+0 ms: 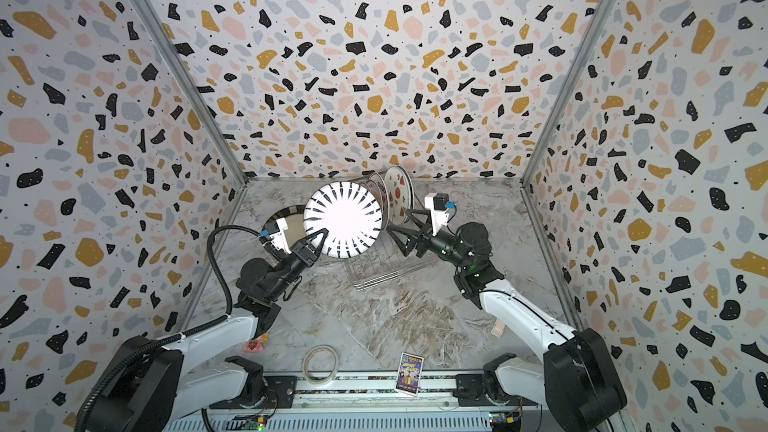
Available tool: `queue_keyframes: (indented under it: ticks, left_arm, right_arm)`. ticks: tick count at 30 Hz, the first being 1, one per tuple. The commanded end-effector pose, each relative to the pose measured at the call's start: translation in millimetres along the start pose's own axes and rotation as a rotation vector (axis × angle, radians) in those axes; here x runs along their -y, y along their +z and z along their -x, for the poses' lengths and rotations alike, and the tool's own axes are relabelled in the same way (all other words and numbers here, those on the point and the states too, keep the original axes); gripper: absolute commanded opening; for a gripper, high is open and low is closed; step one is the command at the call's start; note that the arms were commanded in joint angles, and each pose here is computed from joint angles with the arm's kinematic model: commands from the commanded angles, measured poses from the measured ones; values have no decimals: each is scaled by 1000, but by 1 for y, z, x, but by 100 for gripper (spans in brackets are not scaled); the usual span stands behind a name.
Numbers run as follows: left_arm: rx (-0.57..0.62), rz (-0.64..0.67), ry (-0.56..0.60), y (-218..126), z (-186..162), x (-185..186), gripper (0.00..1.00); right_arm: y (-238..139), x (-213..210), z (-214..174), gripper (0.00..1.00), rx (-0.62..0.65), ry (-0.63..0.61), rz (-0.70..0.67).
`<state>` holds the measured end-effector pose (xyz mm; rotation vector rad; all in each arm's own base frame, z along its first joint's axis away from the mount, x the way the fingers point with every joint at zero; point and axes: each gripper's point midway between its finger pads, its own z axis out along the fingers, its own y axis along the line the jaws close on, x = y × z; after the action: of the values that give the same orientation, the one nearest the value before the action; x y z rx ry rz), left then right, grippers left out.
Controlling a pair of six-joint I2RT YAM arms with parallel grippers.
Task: Unload the plates from the dish rack
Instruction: 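Carry the plate away with the left gripper while the right gripper releases, then lower the plate onto the dark plate with left gripper while right reaches rack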
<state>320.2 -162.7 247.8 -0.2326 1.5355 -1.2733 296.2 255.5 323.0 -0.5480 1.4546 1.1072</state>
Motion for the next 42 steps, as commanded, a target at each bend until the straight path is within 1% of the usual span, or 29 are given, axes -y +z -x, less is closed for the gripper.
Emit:
queue_keyframes:
  ticks: [1, 4, 7, 10, 12, 18, 21, 26, 29, 30, 34, 38, 42]
  left_arm:
    - [190, -148, 37, -15, 50, 43, 0]
    - [241, -120, 9, -25, 62, 31, 0]
    - [291, -85, -2, -38, 74, 19, 0]
    - [319, -17, -20, -46, 82, 1, 0]
    - [362, 39, -42, -55, 87, -13, 0]
    - [452, 189, -85, -72, 97, -46, 0]
    - [474, 269, -116, -77, 100, -65, 0]
    - [513, 295, -150, -86, 104, -81, 0]
    - [521, 385, -166, -90, 105, -98, 0]
    - [528, 411, -176, -92, 105, -104, 0]
    - [559, 449, -225, -96, 105, -117, 0]
    - [572, 483, -268, -96, 105, -127, 0]
    - [588, 577, -299, -99, 106, -143, 0]
  right_arm:
    - [0, -13, 13, 99, 48, -133, -34]
    - [7, -27, 10, 99, 61, -172, -43]
    - [22, -31, 2, 99, 18, -184, -60]
    - [38, -40, -10, 99, -22, -202, -29]
    - [52, -45, -18, 99, -49, -215, -18]
    - [87, -50, -38, 99, -122, -202, 10]
    - [103, -54, -50, 99, -158, -223, 12]
    - [128, -55, -67, 99, -222, -246, -1]
    - [140, -52, -76, 99, -257, -238, 0]
    - [143, -54, -79, 99, -263, -236, 7]
    - [155, -57, -91, 99, -288, -239, 34]
    - [164, -54, -100, 99, -303, -249, 20]
    - [171, -51, -108, 99, -318, -251, 19]
